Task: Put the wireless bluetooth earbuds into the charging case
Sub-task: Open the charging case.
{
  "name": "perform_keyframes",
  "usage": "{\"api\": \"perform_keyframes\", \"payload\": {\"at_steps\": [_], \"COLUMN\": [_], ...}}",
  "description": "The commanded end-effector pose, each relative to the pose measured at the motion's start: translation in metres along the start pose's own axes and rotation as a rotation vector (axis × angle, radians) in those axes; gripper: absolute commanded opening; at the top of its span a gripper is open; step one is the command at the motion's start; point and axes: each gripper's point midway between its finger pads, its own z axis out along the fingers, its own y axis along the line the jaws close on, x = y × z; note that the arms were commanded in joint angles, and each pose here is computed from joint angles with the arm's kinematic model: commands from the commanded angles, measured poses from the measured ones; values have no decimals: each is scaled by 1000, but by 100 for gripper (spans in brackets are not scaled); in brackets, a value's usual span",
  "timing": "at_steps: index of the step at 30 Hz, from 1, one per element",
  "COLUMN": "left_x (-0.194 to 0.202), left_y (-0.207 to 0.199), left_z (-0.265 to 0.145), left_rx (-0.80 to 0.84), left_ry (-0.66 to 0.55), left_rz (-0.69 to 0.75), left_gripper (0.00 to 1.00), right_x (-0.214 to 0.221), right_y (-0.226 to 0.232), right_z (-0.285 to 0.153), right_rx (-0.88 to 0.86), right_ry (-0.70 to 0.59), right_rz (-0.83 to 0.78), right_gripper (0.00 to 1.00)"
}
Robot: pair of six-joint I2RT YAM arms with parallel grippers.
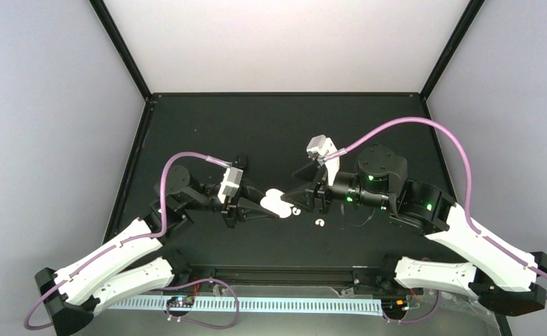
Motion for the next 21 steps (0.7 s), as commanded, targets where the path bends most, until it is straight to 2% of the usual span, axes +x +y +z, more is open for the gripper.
{"api": "perform_keyframes", "payload": {"at_steps": [1, 8, 13, 17, 21], "left_x": [-11, -2, 0, -2, 13], "left_y": [-14, 0, 13, 21, 29], "left_z": [-4, -8, -19, -31, -44], "left_rx": [39, -52, -157, -223, -277], "left_ry": [-19, -30, -67, -123, -206], "left_rz": [60, 55, 64, 56, -19], "left_gripper": [1, 2, 2, 2, 2], "right_x": [-3, -18, -14, 37, 102], "right_y": [-15, -1, -25, -69, -125], "right_z": [-4, -32, -58, -43, -24], "right_rx": [85, 26, 167, 334, 461], "right_ry": [-20, -120, -176, -66, 19], "right_rz": [27, 33, 55, 119, 284], "right_gripper": [64, 70, 74, 76, 75]}}
